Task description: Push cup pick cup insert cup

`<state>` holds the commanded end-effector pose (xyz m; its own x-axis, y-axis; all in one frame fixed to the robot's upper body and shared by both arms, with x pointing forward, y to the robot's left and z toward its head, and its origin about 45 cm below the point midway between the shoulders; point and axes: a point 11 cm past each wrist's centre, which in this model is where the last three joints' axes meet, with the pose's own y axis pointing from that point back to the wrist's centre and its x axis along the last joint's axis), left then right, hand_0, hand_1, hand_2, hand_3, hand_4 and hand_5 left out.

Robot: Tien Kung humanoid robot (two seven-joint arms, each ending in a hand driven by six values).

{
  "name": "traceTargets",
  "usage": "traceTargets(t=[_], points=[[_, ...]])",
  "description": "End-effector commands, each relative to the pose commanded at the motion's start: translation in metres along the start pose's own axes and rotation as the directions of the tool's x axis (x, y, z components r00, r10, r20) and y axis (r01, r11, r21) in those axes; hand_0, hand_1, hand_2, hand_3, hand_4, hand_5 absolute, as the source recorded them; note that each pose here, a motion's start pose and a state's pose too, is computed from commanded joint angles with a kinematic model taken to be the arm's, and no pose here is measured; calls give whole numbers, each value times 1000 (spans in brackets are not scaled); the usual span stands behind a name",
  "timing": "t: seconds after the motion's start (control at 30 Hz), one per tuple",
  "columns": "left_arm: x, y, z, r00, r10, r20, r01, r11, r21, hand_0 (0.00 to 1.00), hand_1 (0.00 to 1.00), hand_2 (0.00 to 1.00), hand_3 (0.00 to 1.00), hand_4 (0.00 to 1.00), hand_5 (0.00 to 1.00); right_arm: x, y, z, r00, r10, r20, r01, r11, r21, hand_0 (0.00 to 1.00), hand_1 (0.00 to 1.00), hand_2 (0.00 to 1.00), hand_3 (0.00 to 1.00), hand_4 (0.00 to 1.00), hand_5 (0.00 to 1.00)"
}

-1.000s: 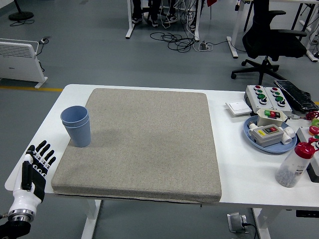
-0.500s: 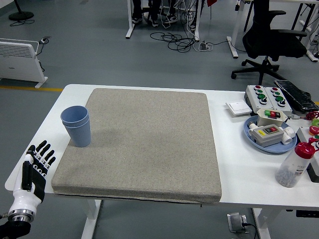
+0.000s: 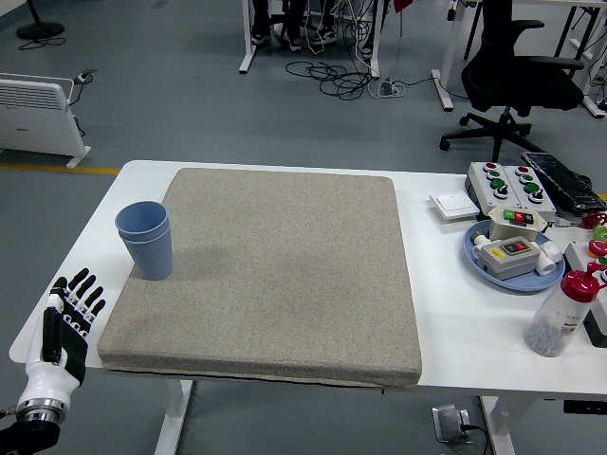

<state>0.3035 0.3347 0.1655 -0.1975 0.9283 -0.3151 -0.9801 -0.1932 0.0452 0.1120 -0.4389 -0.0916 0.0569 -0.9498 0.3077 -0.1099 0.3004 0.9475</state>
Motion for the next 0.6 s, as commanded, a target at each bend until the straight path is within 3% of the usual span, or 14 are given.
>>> traceTargets(t=[0.6], points=[[-4, -1, -1, 1000, -10, 2, 10, 1000, 5, 926, 914, 932, 865, 567, 998, -1, 0, 0, 1000, 1, -11, -1, 1000, -5, 725, 657, 657, 581, 108, 550]])
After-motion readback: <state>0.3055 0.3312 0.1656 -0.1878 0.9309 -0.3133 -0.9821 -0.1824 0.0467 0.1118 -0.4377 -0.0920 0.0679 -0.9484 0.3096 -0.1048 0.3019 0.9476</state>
